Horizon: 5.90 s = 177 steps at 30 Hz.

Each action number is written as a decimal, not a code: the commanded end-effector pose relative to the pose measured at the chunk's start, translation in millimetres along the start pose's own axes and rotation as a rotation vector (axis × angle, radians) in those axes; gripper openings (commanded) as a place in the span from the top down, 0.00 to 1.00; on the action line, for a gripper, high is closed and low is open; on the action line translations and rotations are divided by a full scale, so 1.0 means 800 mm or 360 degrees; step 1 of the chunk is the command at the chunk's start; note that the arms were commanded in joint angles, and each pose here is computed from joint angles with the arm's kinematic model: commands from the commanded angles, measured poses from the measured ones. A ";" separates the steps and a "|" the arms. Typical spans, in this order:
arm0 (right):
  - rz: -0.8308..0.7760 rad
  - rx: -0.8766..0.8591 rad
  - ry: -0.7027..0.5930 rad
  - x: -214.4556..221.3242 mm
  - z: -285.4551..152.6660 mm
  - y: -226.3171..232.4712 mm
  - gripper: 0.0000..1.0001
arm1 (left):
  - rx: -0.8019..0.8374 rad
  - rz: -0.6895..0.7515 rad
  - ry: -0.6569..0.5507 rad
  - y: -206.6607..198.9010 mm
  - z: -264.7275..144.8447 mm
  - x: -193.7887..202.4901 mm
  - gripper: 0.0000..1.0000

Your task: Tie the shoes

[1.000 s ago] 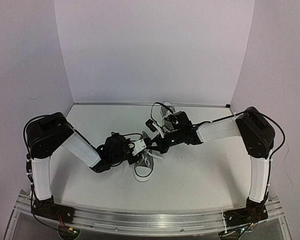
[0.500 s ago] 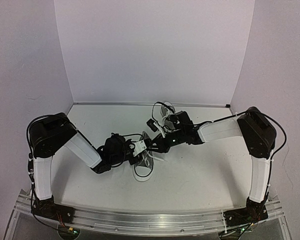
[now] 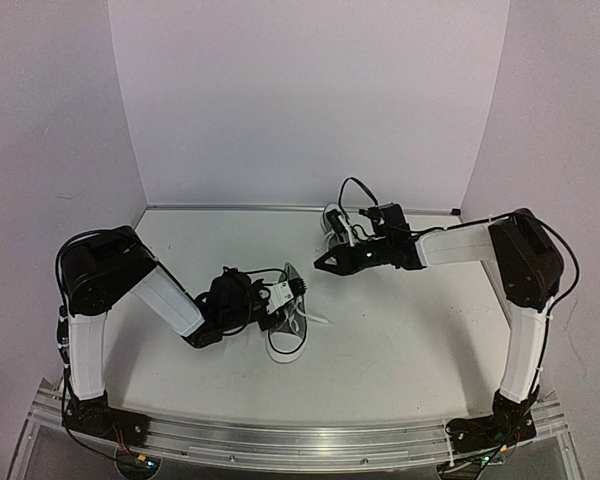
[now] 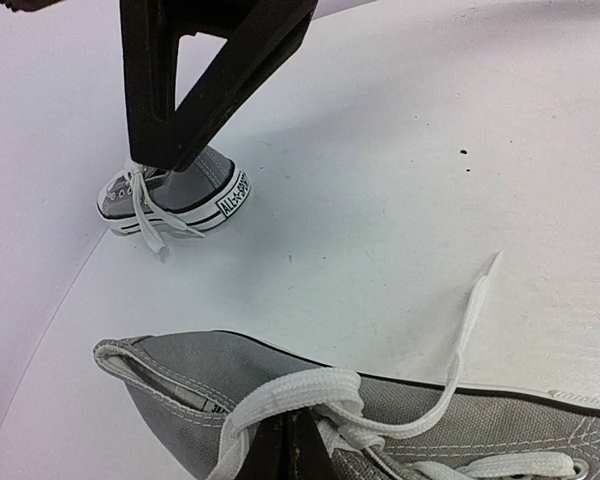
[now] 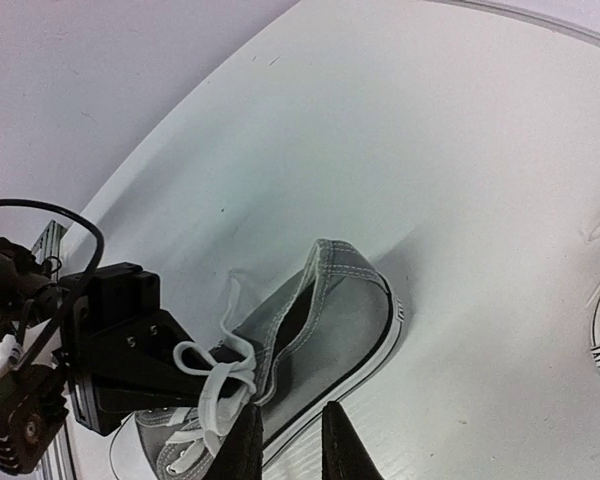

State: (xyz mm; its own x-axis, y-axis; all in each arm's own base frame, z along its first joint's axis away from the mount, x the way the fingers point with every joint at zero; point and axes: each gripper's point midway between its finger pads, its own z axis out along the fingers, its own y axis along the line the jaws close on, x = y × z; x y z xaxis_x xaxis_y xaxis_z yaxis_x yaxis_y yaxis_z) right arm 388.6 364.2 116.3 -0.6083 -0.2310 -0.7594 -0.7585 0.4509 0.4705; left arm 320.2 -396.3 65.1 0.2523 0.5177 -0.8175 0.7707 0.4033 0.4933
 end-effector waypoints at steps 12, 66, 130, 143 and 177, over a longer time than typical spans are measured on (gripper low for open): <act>0.0244 -0.0201 0.0187 0.041 0.036 0.007 0.79 | 0.0029 0.0062 -0.0043 -0.001 0.011 -0.010 1.00; 0.0271 -0.0416 0.0249 0.052 0.054 0.048 0.78 | 0.0086 0.0154 -0.0022 -0.010 0.009 -0.007 1.00; 0.0261 -0.0377 0.0232 0.054 0.049 0.045 1.00 | 0.0206 -0.0154 0.0023 0.028 -0.052 -0.053 0.62; 0.0253 -0.0377 0.0225 0.050 0.048 0.047 1.00 | 0.0246 -0.0154 0.0055 0.022 -0.017 -0.042 0.63; 0.0349 -0.0110 0.0214 0.080 0.010 0.004 1.00 | -0.0115 -0.0458 0.0176 0.088 -0.055 -0.002 1.00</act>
State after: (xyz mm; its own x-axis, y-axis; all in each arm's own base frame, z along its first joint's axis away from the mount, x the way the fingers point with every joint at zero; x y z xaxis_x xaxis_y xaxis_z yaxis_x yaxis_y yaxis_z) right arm 339.8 365.5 46.9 -0.8074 -0.2778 -0.5205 -0.5890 0.4313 0.6834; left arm 335.6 -342.2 86.6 -0.0419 0.5066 -0.8612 0.8007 0.5325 0.2743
